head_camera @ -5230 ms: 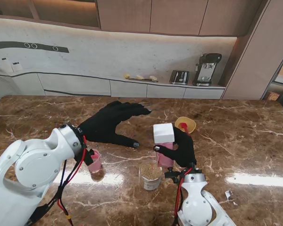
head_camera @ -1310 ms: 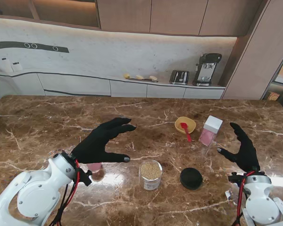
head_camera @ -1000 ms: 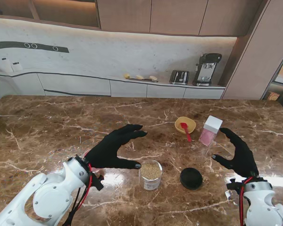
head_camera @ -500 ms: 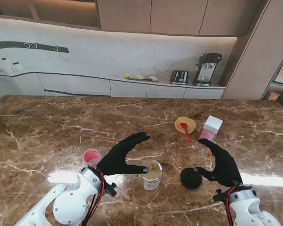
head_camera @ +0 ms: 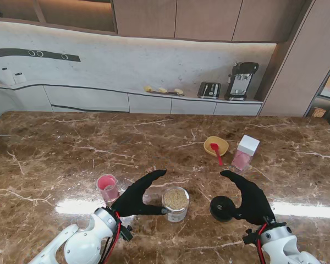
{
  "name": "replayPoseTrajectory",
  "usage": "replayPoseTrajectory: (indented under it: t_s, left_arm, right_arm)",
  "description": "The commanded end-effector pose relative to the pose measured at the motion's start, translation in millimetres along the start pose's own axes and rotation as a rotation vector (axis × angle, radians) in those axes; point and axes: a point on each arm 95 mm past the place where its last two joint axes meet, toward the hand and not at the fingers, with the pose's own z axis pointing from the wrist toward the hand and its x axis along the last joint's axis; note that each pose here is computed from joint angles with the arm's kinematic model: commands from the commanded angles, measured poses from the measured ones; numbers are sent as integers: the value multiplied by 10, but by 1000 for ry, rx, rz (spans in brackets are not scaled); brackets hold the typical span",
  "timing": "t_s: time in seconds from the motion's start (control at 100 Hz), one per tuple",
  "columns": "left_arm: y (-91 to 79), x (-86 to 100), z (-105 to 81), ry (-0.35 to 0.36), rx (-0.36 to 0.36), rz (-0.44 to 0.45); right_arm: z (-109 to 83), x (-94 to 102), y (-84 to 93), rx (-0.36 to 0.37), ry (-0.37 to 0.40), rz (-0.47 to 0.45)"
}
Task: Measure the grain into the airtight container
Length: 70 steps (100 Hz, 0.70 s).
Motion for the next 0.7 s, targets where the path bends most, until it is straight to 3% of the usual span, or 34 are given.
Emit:
replayPoseTrajectory:
  t_s: [0.0,0.25,0.69]
  left_arm:
    - [87,-86,-30,-27,-26,-19]
    - [182,-241,33,-65,-53,-58]
    - [280,-471,153,-115,-106,-46]
  right_arm:
    - [-60,-2,-64,31,-13,0]
    - [-63,55,-54,48,-9,-22]
    - [-62,119,-11,100,-12,-55]
